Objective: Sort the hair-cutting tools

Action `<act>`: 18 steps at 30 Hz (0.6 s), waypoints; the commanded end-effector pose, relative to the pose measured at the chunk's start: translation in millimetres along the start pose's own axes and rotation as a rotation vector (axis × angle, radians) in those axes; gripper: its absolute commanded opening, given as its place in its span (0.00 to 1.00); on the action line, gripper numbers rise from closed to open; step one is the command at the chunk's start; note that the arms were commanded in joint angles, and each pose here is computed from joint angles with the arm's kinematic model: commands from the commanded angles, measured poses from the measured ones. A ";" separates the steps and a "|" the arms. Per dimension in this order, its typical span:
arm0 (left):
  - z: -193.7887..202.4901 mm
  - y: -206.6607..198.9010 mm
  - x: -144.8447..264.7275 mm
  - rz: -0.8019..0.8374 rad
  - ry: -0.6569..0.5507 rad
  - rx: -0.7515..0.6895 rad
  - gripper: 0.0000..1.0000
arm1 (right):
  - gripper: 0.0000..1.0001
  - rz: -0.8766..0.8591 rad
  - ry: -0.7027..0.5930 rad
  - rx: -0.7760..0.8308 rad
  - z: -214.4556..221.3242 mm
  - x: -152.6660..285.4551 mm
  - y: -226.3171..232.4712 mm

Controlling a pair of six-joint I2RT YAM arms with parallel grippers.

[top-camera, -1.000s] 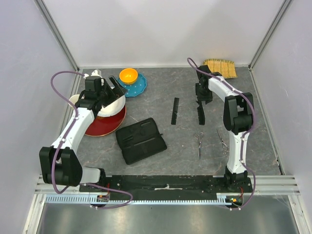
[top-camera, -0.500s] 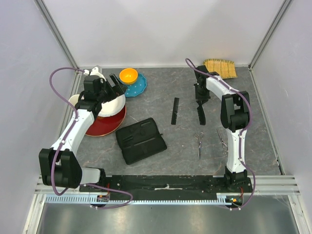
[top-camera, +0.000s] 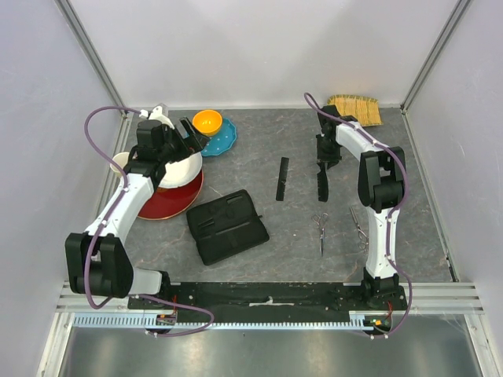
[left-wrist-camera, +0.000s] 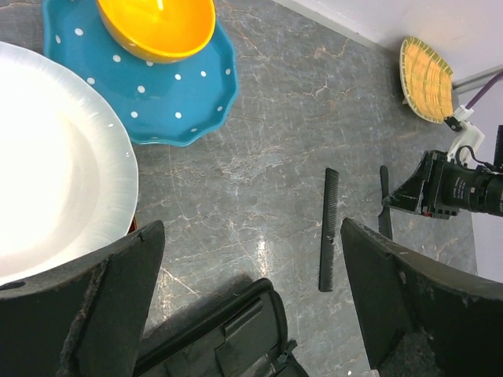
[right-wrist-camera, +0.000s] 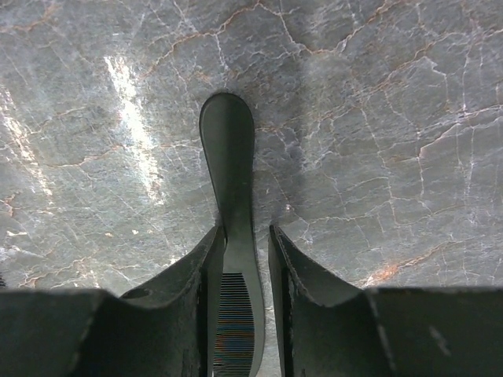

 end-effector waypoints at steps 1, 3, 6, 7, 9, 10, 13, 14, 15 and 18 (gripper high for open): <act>-12.6 -10.7 -2.2 0.057 -0.038 -0.045 1.00 | 0.36 0.002 0.144 0.005 35.6 -15.6 -2.6; -12.3 -11.1 -2.3 0.061 -0.037 -0.044 1.00 | 0.34 -0.009 0.156 0.008 38.7 -17.2 0.4; -9.9 -10.5 -2.8 0.064 -0.029 -0.043 1.00 | 0.30 -0.004 0.174 0.010 43.2 -19.5 -0.4; -9.1 -10.5 -2.9 0.066 -0.025 -0.039 1.00 | 0.28 0.000 0.176 0.008 43.9 -20.4 -2.1; -7.1 -11.3 -3.9 0.074 -0.016 -0.041 1.00 | 0.26 0.006 0.181 0.015 45.9 -20.8 -2.0; -6.6 -12.6 -4.3 0.082 -0.009 -0.044 1.00 | 0.24 0.007 0.184 0.020 46.7 -21.5 -2.5; -2.9 -22.1 -6.7 0.136 0.022 -0.060 1.00 | 0.20 0.008 0.179 0.025 46.1 -20.8 -1.5; -0.5 -25.4 -7.0 0.156 0.038 -0.065 1.00 | 0.19 0.005 0.173 0.024 44.9 -19.2 -0.5; 1.7 -28.0 -9.3 0.168 0.049 -0.070 1.00 | 0.19 0.004 0.170 0.025 44.5 -18.3 0.1; 12.1 -39.4 -12.9 0.226 0.084 -0.090 1.00 | 0.17 -0.010 0.141 0.013 39.4 -12.6 4.1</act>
Point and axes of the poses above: each gripper's point midway between its finger pads, its own x axis back along the fingers, its own y axis along the line the jaws close on, z = x × y, the point moved 3 cm from there along x, back along the fingers, and after that the axes turned 7 degrees about x, right-handed, at the moved point
